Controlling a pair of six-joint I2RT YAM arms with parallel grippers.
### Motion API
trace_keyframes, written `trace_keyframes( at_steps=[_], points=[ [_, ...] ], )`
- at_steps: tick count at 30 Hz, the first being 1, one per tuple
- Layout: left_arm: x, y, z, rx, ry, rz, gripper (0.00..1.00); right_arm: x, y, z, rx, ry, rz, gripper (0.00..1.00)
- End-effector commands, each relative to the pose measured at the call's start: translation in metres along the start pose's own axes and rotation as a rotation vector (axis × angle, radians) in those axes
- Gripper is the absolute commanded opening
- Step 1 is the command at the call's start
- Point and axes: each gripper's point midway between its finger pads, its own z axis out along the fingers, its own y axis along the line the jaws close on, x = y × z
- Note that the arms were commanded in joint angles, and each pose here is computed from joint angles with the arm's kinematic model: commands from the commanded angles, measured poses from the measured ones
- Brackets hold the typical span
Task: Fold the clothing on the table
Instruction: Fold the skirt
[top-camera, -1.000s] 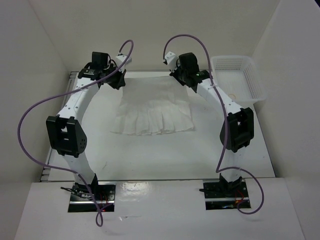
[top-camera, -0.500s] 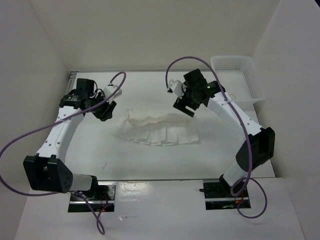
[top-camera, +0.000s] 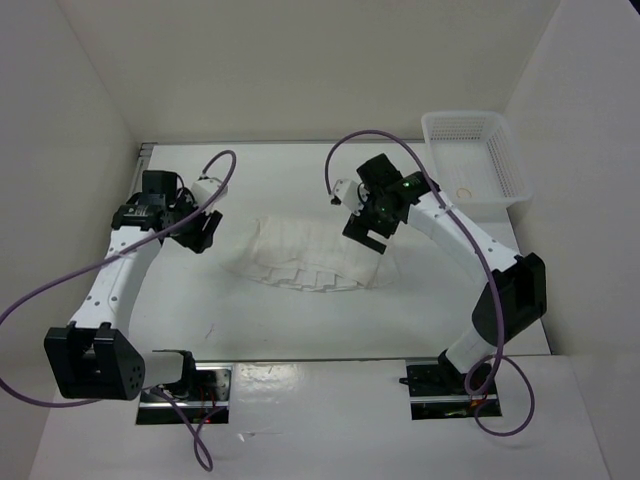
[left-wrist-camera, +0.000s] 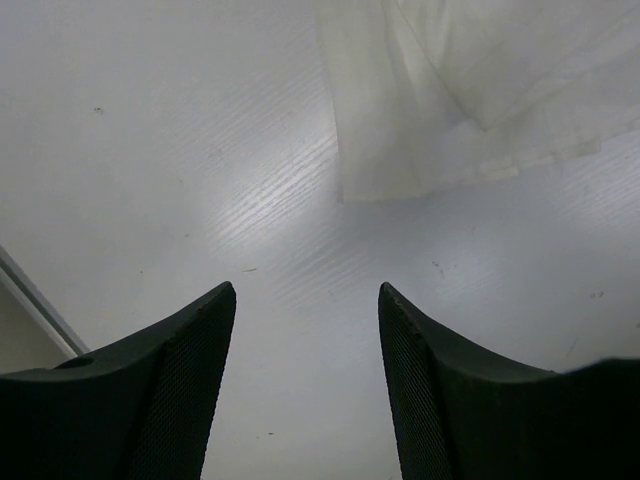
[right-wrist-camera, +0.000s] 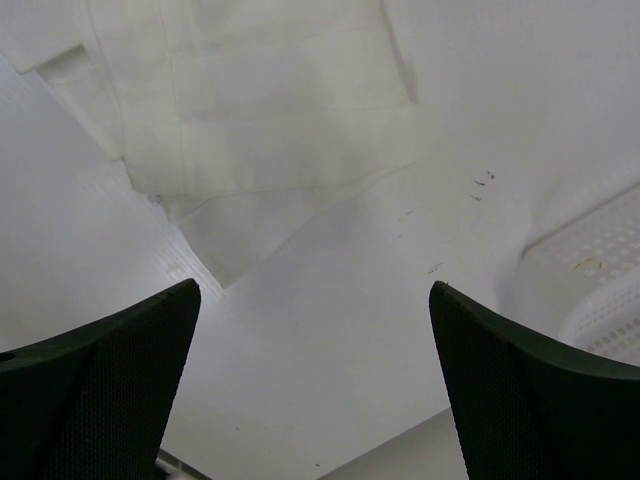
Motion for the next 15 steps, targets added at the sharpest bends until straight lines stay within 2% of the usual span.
trace_keyframes(
  at_steps=[1,4,7,12,15],
  points=[
    [-0.015,0.003,0.002,-0.011,-0.071,-0.103,0.67,-0.02,-0.008,0.009,0.085,-0.062,0.093,0.99],
    [-0.025,-0.01,0.018,0.099,-0.082,-0.174,0.73,-0.023,-0.004,0.034,0.068,-0.042,0.211,0.99],
    [-0.027,-0.025,0.057,0.189,-0.019,-0.201,0.77,-0.021,0.005,0.055,0.047,-0.007,0.326,0.99],
    [-0.04,-0.02,0.104,0.223,0.017,-0.199,0.79,-0.002,0.019,0.083,-0.027,0.059,0.48,0.99],
    [-0.055,-0.013,0.12,0.207,0.01,-0.178,0.79,0.012,0.03,0.093,-0.07,0.115,0.51,0.99]
  ],
)
